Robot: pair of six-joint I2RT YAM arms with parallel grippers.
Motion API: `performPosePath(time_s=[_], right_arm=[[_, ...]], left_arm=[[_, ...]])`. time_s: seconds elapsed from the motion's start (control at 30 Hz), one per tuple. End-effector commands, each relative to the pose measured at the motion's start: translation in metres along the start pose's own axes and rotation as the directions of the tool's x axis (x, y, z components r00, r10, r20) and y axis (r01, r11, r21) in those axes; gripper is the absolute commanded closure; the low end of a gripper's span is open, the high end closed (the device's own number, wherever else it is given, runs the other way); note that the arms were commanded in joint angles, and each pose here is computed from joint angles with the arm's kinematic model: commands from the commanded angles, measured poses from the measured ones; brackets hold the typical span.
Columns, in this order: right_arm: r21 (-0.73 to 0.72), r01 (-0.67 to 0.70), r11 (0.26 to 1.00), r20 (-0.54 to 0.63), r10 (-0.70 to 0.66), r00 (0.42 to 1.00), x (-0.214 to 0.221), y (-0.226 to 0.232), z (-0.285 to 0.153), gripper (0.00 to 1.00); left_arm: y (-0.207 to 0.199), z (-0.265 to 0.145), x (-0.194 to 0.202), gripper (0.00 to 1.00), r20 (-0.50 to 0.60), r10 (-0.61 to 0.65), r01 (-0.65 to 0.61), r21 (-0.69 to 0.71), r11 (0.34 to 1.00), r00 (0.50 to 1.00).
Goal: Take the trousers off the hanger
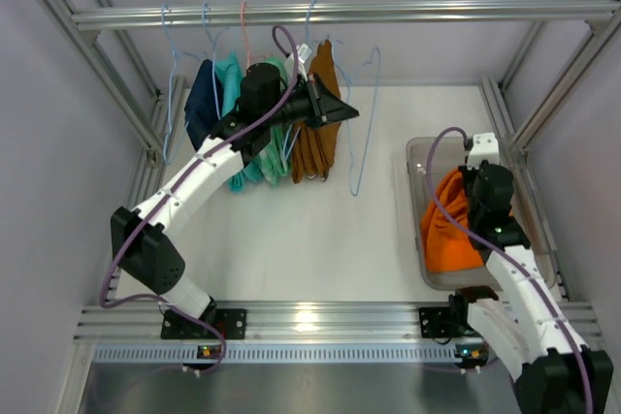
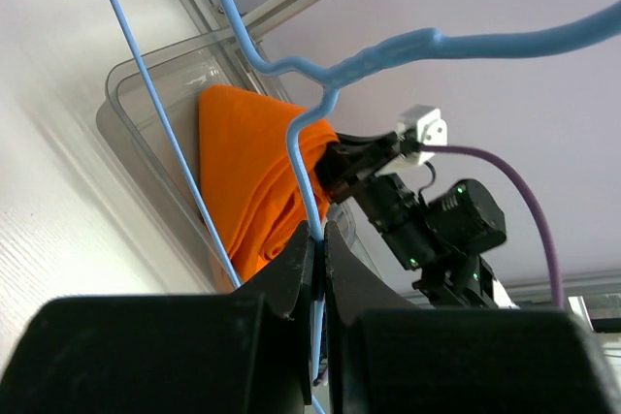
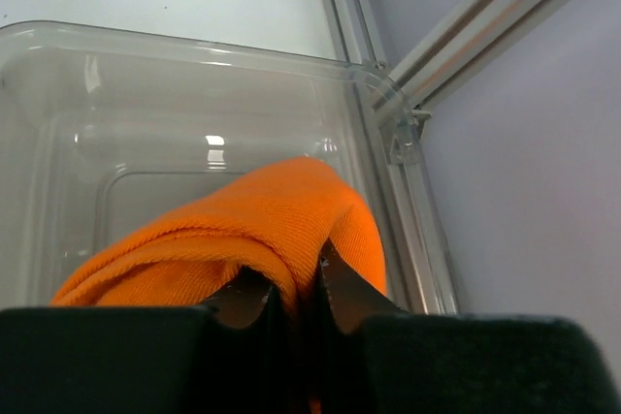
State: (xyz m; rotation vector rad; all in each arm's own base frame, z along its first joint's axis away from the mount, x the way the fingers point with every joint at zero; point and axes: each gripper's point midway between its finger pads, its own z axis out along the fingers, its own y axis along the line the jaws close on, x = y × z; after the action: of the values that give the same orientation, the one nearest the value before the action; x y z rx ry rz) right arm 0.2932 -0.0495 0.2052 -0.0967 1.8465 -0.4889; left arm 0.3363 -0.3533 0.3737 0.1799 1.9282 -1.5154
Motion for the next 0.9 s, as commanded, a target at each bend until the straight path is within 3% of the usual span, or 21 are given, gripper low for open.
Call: performPosePath(time_s=[0.0, 0.07, 0.1, 0.17, 0.27, 0.5, 0.7, 0.83, 0.87], right_arm=[[0.100, -0.140, 0.985, 0.221, 0.115, 0.968, -0.069, -0.024, 0.018, 0.87], [0.050, -0.131, 0.990, 0.232, 0.116, 0.966, -0.073, -0.012, 0.027, 0.68], [0.024, -0.129, 0.991, 0.234, 0.120, 0.965, -0.074, -0.007, 0.029, 0.40], [-0.052, -0.123, 0.991, 0.244, 0.132, 0.961, -0.084, 0.005, 0.030, 0.11], [-0.129, -0.147, 0.981, 0.191, 0.170, 0.967, -0.085, 0.016, 0.024, 0.00], [-0.272, -0.178, 0.946, 0.244, 0.246, 0.938, -0.112, 0.013, -0.039, 0.01], [-0.401, -0.208, 0.892, 0.275, 0.334, 0.901, -0.125, 0.013, -0.102, 0.01], [-0.642, -0.173, 0.747, 0.322, 0.467, 0.824, -0.169, 0.031, -0.165, 0.11], [-0.699, -0.179, 0.692, 0.313, 0.521, 0.794, -0.180, 0.035, -0.178, 0.19]], left_arm=[[-0.013, -0.005, -0.012, 1.00, 0.031, 0.046, -0.047, 0.044, 0.998, 0.998], [-0.013, -0.004, -0.010, 1.00, 0.024, 0.047, -0.048, 0.048, 0.998, 0.999], [-0.013, -0.004, -0.009, 1.00, 0.022, 0.048, -0.049, 0.050, 0.998, 0.999], [-0.013, -0.005, -0.008, 1.00, 0.018, 0.059, -0.060, 0.053, 0.997, 0.998], [-0.015, -0.006, -0.005, 1.00, 0.008, 0.078, -0.078, 0.059, 0.995, 0.997], [-0.032, -0.010, 0.021, 1.00, -0.036, 0.202, -0.199, 0.072, 0.977, 0.979], [-0.051, -0.015, 0.042, 1.00, -0.045, 0.355, -0.350, 0.082, 0.933, 0.934], [-0.062, -0.017, 0.051, 1.00, -0.026, 0.372, -0.369, 0.062, 0.927, 0.928], [-0.061, -0.018, 0.044, 1.00, 0.009, 0.371, -0.371, 0.016, 0.928, 0.928]])
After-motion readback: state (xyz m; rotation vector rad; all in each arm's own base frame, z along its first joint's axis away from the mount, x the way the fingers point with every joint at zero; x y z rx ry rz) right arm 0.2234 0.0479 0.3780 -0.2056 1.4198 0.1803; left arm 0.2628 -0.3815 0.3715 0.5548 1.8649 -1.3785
